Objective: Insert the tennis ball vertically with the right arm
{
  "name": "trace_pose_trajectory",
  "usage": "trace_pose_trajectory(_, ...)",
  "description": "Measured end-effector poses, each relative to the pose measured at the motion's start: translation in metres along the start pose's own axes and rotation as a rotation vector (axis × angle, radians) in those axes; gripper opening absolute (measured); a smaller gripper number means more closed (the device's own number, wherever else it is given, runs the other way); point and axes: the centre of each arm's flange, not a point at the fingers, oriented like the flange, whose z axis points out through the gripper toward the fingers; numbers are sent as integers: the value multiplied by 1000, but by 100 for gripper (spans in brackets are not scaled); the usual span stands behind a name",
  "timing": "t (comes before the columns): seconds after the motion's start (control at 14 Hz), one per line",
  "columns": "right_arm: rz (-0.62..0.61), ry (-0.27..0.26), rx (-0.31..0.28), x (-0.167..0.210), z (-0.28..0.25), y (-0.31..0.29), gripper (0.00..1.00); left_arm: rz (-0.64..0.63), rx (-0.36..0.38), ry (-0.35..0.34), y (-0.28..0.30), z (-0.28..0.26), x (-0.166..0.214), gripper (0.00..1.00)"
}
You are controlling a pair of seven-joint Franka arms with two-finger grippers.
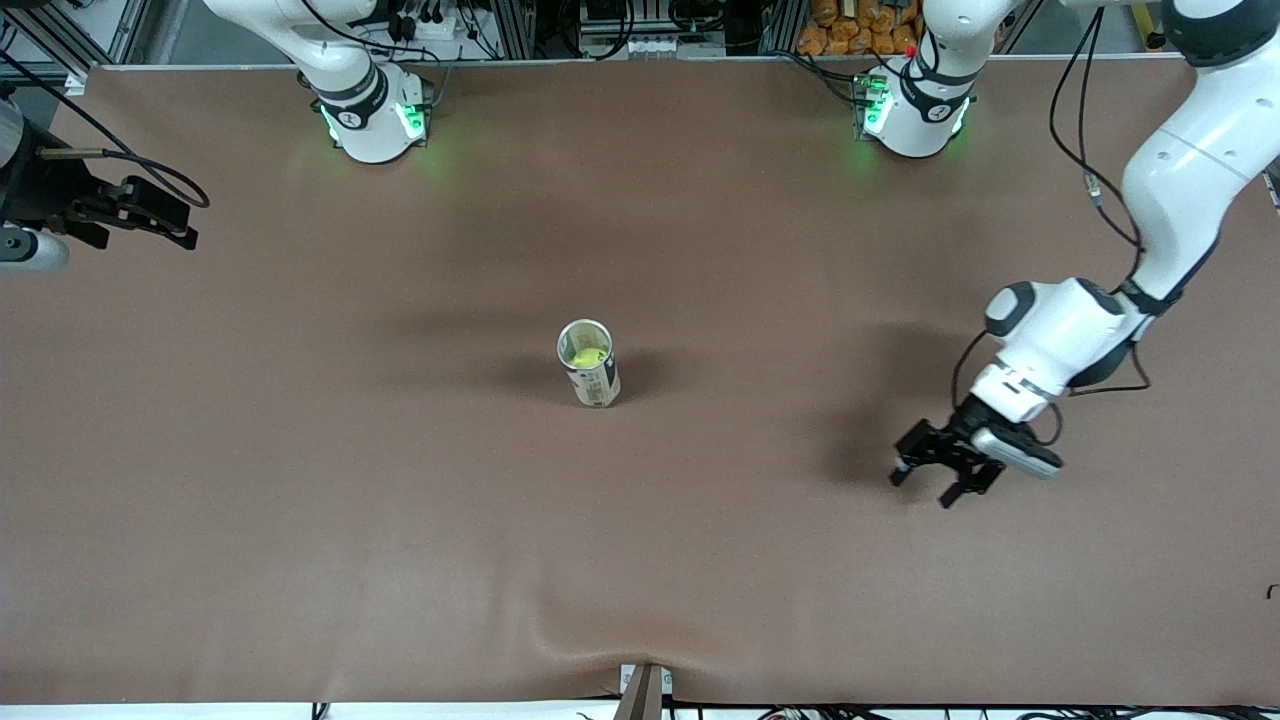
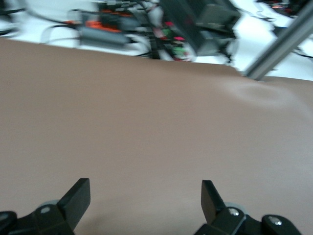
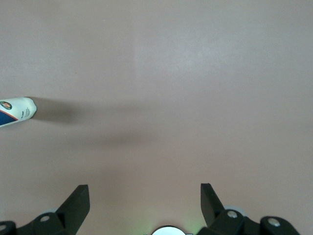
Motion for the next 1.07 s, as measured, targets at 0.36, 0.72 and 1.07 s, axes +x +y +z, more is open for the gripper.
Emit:
trace_pose_trajectory(0.36, 1, -1, 0, 0, 0, 0, 100, -78, 122, -141, -63, -36, 23, 100)
trace_pose_trajectory(0.72, 1, -1, 0, 0, 0, 0, 100, -198, 250, -382, -53, -52, 81, 100)
trace_pose_trajectory(1.07, 1, -2, 0, 0, 1, 0, 100, -259, 405, -597, 35, -95, 161, 100)
